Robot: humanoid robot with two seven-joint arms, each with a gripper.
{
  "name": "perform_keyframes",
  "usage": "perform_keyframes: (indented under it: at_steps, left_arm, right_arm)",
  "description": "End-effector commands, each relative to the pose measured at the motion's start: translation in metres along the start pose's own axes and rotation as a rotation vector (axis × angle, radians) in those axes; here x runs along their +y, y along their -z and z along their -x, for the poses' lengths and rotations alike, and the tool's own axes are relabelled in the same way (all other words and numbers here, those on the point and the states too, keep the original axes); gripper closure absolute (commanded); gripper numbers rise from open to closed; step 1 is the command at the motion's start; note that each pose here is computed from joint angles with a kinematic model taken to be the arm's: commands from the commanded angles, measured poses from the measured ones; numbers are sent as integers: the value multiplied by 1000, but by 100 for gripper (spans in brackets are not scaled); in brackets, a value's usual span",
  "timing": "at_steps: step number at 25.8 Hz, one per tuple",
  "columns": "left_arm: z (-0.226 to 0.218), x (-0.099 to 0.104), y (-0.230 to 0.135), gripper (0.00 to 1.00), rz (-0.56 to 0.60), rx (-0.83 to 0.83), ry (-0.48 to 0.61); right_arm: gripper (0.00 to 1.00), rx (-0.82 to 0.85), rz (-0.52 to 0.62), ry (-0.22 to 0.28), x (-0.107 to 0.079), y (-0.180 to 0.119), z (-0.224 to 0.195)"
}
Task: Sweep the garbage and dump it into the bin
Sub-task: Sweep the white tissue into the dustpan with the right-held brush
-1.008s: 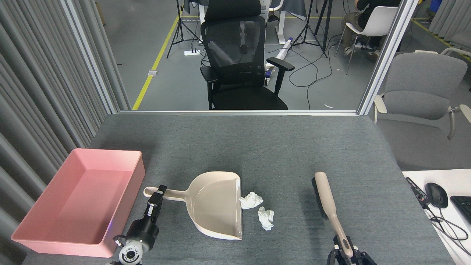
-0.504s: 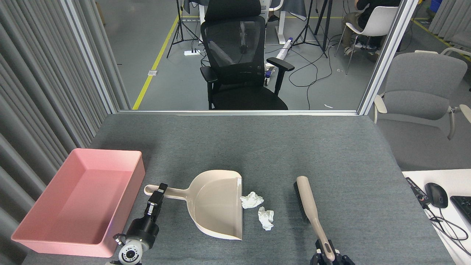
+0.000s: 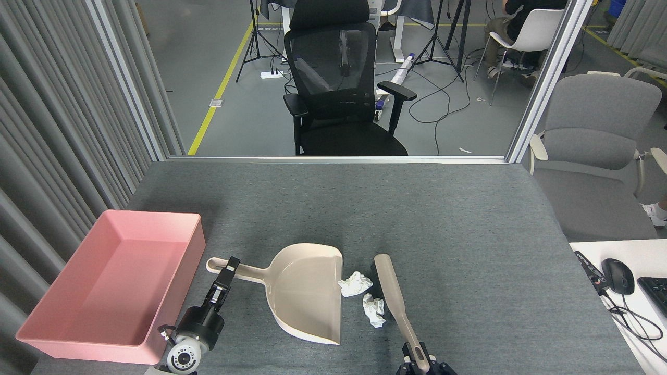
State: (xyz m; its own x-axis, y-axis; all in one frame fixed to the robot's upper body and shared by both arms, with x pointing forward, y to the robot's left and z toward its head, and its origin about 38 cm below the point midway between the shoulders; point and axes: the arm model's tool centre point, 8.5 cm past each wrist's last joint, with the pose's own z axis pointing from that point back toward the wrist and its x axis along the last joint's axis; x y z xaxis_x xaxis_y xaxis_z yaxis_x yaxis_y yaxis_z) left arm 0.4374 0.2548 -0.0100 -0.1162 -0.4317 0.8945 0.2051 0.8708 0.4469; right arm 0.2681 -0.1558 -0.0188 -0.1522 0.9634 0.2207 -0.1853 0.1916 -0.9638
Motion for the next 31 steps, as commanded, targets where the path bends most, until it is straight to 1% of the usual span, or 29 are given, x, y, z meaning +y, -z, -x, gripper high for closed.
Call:
perform_keyframes:
  at_steps: [1, 5, 7, 9, 11, 12, 14, 15, 16, 17, 20, 21, 23, 28, 29, 31]
  left_arm:
    - [4, 1, -4, 100, 24, 10, 43]
    - [2, 2, -3, 100, 28, 4, 62]
    - [-3, 7, -1, 100, 21, -9, 76]
    - [-2, 7, -2, 100, 20, -10, 77]
    - [-4, 7, -2, 100, 19, -14, 81]
    - [-4, 8, -2, 100, 17, -16, 82]
    - [-3, 7, -3, 100, 18, -13, 80]
    - [-2, 7, -5, 100, 18, -9, 79]
    - [-1, 8, -5, 100, 17, -8, 82]
    - [-1, 9, -5, 100, 16, -9, 81]
    - [-1, 8, -5, 100, 9, -4, 69]
    - [-1, 8, -5, 100, 10, -4, 69]
    - [-2, 8, -4, 100, 11, -3, 69]
    - [-4, 14, -4, 100, 28, 5, 60]
    - [-4, 16, -3, 100, 22, 15, 53]
    - [-8, 27, -1, 100, -19, 15, 32]
  right_arm:
    - [90, -16, -11, 3, 4, 0, -11]
    - [90, -41, -24, 15, 10, 1, -26]
    - [90, -60, -35, 31, 14, 5, -44]
    - [90, -101, -40, 39, 16, 7, -73]
    - [90, -149, -21, 42, 9, 13, -100]
    - [90, -166, -13, 51, 7, 13, -110]
    - [90, -179, 18, 120, -3, 14, -119]
    - [90, -180, 48, 149, -12, 15, -119]
    - [90, -182, 73, 160, -20, 16, -118]
    - [90, -182, 89, 160, -26, 17, -117]
    - [90, -159, 99, 158, -28, 14, -105]
    - [90, -138, 103, 152, -29, 13, -94]
    - [90, -71, 113, 133, -30, 10, -61]
    - [90, 51, 142, 112, -36, 3, 12]
    - [90, 65, 146, 112, -37, -1, 25]
    - [90, 107, 147, 87, -38, -11, 54]
